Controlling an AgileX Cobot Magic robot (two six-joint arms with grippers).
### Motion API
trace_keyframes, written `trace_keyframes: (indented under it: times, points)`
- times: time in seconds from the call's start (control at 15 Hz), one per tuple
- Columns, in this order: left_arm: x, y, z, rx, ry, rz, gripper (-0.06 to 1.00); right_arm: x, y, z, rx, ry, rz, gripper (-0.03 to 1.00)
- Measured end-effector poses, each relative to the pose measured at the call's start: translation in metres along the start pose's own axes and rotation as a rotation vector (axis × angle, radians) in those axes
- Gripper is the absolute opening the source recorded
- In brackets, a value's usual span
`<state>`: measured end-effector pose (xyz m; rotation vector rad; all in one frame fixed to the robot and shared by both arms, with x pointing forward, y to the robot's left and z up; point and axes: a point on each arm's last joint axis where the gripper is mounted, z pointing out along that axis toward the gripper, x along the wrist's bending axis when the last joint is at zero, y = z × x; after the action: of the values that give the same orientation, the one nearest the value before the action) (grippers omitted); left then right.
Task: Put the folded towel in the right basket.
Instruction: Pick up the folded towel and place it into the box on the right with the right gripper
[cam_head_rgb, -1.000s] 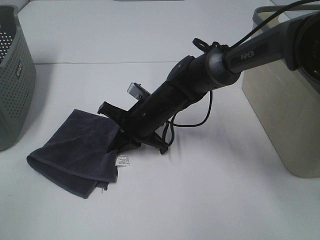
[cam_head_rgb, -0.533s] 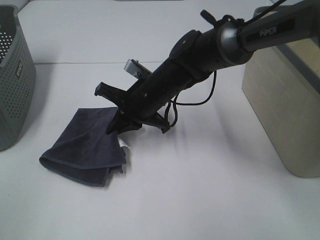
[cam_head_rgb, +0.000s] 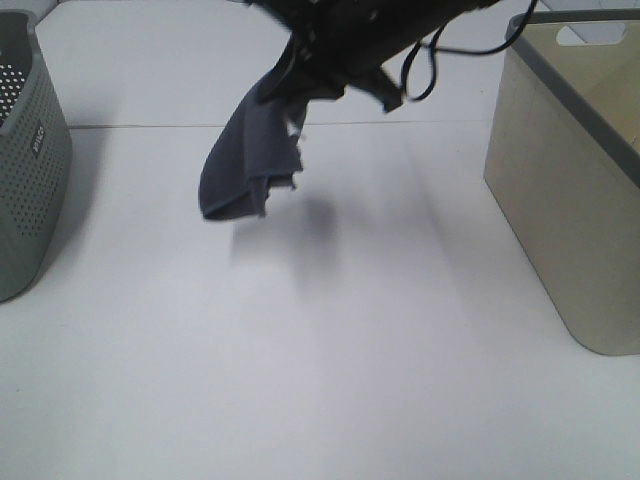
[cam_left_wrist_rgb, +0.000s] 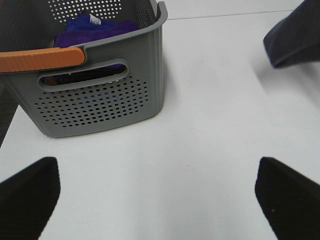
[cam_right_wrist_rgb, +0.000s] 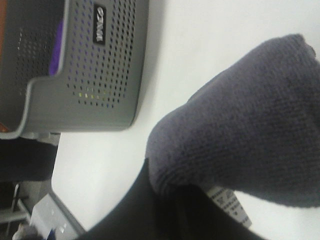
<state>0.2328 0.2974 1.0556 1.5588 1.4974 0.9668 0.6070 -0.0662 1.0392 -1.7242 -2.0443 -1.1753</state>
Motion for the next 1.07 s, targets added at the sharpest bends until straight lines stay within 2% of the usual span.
trace_keyframes:
  times: [0.07,0.13,0.4,0.53,0.73,0.93,1.07]
  points:
    - [0.0,0.0,0.0,0.0,0.0,0.0,0.99,-0.004,0.018,-0.029,-0.059,-0.015,-0.023,0.04]
    - [0.0,0.0,0.0,0.0,0.0,0.0,0.99,-0.013,0.045,-0.086,-0.15,-0.068,-0.077,0.04]
    - [0.0,0.0,0.0,0.0,0.0,0.0,0.99,-0.044,0.072,-0.179,-0.212,-0.228,-0.107,0.04]
    - [0.0,0.0,0.0,0.0,0.0,0.0,0.99,-0.059,0.076,-0.206,-0.226,-0.31,-0.103,0.04]
    - [0.0,0.0,0.0,0.0,0.0,0.0,0.99,-0.093,0.077,-0.255,-0.275,-0.497,-0.07,0.04]
    - [0.0,0.0,0.0,0.0,0.0,0.0,0.99,-0.119,0.073,-0.28,-0.282,-0.689,-0.028,0.04]
    - [0.0,0.0,0.0,0.0,0.0,0.0,0.99,-0.126,0.073,-0.28,-0.271,-0.729,-0.016,0.07]
